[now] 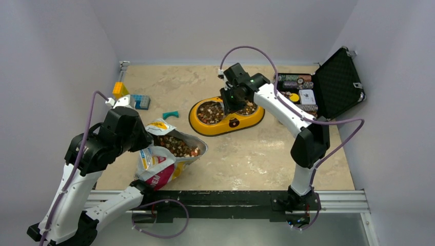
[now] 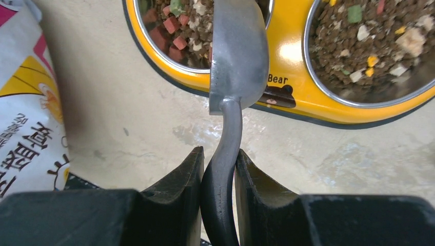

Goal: Serve the pet food

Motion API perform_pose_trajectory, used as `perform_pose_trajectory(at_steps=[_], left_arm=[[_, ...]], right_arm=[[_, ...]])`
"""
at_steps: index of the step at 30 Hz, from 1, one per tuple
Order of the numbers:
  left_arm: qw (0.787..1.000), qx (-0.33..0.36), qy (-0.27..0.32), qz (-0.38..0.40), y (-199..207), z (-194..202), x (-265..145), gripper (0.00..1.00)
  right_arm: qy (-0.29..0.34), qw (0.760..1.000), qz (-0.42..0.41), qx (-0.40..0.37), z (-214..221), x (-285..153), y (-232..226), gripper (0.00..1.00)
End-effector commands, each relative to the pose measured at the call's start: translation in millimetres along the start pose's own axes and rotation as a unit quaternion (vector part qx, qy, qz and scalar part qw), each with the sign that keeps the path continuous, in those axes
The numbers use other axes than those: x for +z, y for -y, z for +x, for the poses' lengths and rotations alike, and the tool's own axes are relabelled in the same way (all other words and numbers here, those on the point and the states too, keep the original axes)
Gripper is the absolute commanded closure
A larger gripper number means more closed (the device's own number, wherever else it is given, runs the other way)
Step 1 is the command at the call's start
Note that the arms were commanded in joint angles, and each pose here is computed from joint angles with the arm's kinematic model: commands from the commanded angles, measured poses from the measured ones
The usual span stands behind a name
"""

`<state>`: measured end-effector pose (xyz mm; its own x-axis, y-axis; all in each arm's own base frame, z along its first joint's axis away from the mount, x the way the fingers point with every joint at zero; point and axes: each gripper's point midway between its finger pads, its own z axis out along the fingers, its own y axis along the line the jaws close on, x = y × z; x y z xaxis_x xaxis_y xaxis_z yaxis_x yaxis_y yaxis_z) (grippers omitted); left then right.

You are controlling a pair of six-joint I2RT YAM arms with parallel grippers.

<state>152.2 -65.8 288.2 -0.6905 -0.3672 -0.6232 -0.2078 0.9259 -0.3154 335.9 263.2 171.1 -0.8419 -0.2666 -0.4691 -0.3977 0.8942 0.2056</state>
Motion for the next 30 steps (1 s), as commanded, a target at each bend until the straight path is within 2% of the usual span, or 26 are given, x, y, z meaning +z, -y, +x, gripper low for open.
perform_pose_trajectory(at_steps=[1,6,18,26,30], left_arm=[[1.0,-0.009,0.027,0.012,1.2,-10.8,-10.5,1.0],[0.999,-0.02,0.022,0.016,0.8,-4.8,-6.1,1.0],[0.999,-0.021,0.017,0.028,9.4,-5.3,-1.8,1.0],[0.999,-0.015,0.013,0.03,13.8,-7.4,0.5,1.0],[0.999,-0.013,-0.008,0.045,25.4,-2.5,8.2,1.0]], right_arm=[[0.027,0.994,0.09,-0.062,-20.4,-18.2,6.3,1.0],[0.034,0.985,0.14,-0.093,-30.4,-25.8,5.9,1.0],[0.065,0.973,0.169,-0.14,-36.3,-55.1,-11.2,1.0],[0.08,0.972,0.172,-0.141,-36.5,-75.3,-9.9,1.0],[0.099,0.977,0.15,-0.113,-34.4,-96.2,-12.8,1.0]])
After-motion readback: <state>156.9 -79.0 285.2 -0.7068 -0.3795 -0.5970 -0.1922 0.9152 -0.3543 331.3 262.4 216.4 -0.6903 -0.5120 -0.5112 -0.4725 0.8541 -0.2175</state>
